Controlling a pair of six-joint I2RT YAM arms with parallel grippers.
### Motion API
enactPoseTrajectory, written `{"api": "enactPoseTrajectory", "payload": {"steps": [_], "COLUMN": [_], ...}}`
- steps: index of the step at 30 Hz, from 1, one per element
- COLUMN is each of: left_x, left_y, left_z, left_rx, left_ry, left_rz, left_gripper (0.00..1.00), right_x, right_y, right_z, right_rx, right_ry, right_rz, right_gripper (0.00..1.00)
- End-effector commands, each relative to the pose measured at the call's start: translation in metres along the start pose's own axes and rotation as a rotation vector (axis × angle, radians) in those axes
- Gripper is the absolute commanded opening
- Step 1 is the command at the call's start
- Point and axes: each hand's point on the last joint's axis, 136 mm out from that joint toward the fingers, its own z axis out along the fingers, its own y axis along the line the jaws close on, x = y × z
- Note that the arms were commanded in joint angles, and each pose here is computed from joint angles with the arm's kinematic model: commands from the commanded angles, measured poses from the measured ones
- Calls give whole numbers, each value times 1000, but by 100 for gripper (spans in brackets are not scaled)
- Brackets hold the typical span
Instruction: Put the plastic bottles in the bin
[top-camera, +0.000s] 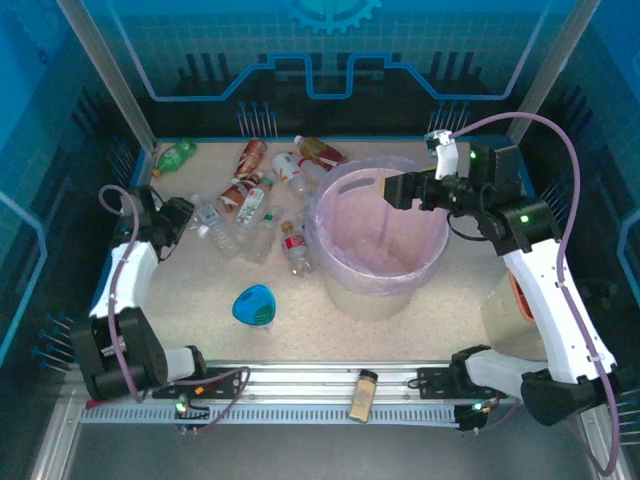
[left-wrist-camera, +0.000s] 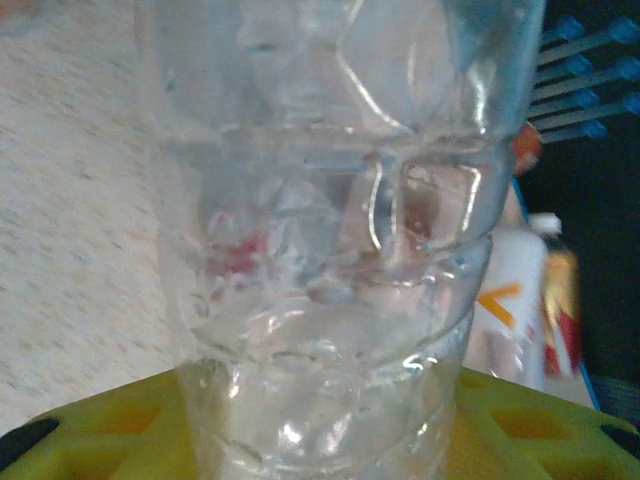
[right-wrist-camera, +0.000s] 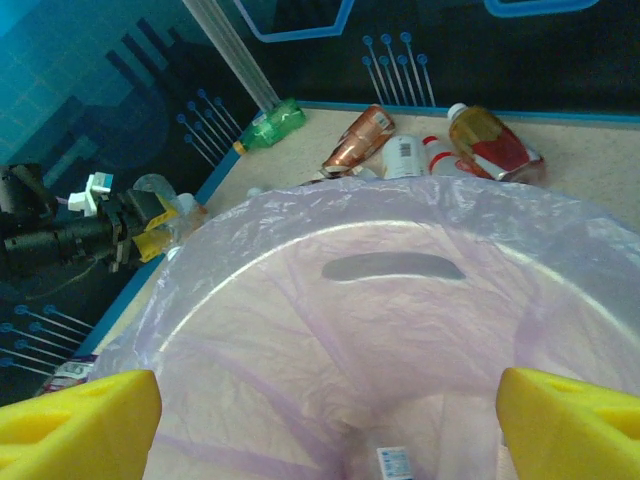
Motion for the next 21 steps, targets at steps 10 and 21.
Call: {"api": "enactPoseTrajectory", "payload": {"steps": [10, 21], "left_x": [122, 199], "left_y": [-187, -244], "left_z": [-109, -191], "left_rx": [615, 995], "left_ry": [179, 267], "left_rz": [360, 593], "left_gripper": [44, 41], "right_x": [-29, -37], "right_y": [67, 121], "right_z": [27, 73], "right_rx": [-317, -480], "right_ry": [-3, 76], "right_rz": [36, 1], "right_gripper": [87, 88]}}
